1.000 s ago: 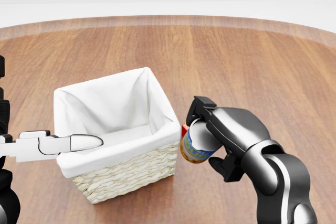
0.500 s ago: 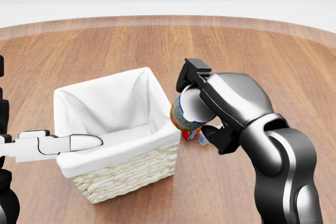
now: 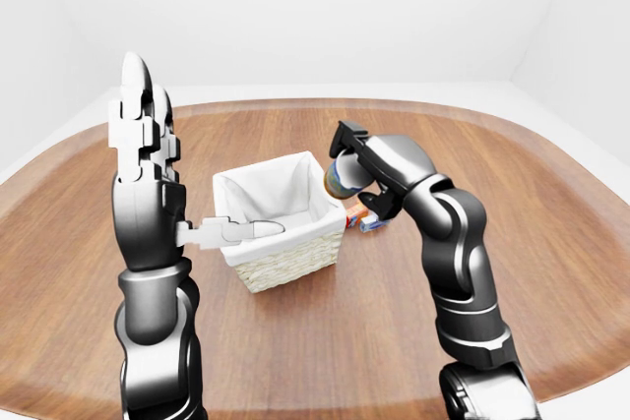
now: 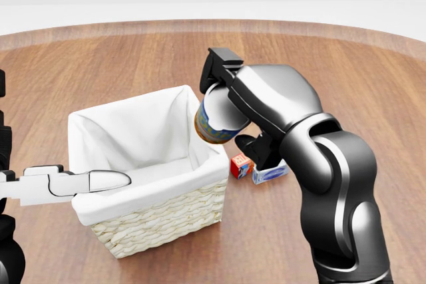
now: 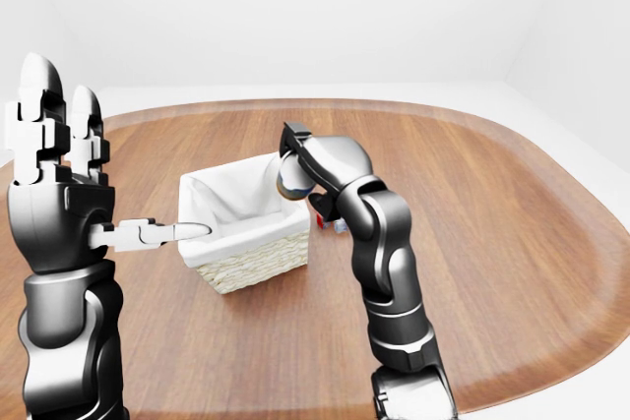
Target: Pick up the alphabet soup and put it in the basket.
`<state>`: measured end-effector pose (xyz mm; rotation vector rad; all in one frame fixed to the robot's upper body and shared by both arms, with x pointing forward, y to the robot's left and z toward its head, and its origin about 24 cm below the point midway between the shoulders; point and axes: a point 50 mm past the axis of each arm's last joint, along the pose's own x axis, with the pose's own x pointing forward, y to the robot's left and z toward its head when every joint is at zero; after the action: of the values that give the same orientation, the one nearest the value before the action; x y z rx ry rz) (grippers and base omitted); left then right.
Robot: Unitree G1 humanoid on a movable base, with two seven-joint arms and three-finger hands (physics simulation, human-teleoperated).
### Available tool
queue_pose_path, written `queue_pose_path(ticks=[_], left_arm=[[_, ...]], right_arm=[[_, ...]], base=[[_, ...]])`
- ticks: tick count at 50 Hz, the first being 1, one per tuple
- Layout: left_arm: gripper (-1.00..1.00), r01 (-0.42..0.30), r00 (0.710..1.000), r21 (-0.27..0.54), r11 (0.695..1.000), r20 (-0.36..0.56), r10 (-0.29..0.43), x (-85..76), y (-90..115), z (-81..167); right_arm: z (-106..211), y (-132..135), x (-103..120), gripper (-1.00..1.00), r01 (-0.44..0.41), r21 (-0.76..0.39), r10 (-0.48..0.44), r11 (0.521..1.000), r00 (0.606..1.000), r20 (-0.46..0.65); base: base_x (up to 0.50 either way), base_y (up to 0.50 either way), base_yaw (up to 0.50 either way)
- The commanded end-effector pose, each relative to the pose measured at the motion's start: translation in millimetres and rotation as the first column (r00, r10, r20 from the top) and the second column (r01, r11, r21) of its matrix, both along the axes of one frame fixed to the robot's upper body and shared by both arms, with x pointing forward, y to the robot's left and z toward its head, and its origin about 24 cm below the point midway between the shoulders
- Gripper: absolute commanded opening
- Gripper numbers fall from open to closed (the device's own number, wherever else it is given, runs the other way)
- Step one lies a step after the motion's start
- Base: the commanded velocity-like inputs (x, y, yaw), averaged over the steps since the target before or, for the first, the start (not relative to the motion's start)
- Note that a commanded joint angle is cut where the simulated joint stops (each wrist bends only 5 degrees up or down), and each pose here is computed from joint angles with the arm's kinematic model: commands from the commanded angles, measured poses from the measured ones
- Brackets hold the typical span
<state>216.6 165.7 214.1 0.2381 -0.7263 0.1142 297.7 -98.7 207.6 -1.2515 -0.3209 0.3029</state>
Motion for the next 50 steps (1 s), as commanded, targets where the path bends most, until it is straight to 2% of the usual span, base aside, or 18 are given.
queue_pose_path(ticks=[1,7,21,29,42,50], left_arm=[[1.0,0.001,1.0,0.002,1.0,0.002,-0.001,-0.4,0,0],[1.0,0.001,1.0,0.0,1.0,-0.009,-0.001,1.0,0,-2],[1.0,-0.003,1.0,0.0,1.0,-0.013,0.003,1.6,0,-2],[1.0,-0.002,1.0,0.002,1.0,-0.003,0.002,0.7,0,0],[1.0,0.0,1.0,0.004,1.0,-0.004,0.0,0.3,-1,-1],[1.0,-0.001,1.0,0.003,1.0,-0.01,0.001,0.9,0,-2]], right_arm=[[23,30,13,-0.95,-0.064,-0.018,0.065,0.998,0.997,0.038],[31,46,25,-0.95,-0.097,-0.033,0.098,0.995,0.995,0.02],[28,71,28,-0.95,-0.155,-0.034,0.154,0.987,0.988,-0.024],[18,74,31,-0.95,-0.14,-0.039,0.139,0.989,0.99,-0.037],[18,88,33,-0.95,-0.168,-0.043,0.166,0.985,0.985,-0.046],[11,86,39,-0.95,-0.153,-0.031,0.151,0.988,0.987,-0.061]], base=[[0.0,0.0,0.0],[0.0,0.0,0.0],[0.0,0.0,0.0],[0.0,0.0,0.0],[0.0,0.0,0.0],[0.0,0.0,0.0]])
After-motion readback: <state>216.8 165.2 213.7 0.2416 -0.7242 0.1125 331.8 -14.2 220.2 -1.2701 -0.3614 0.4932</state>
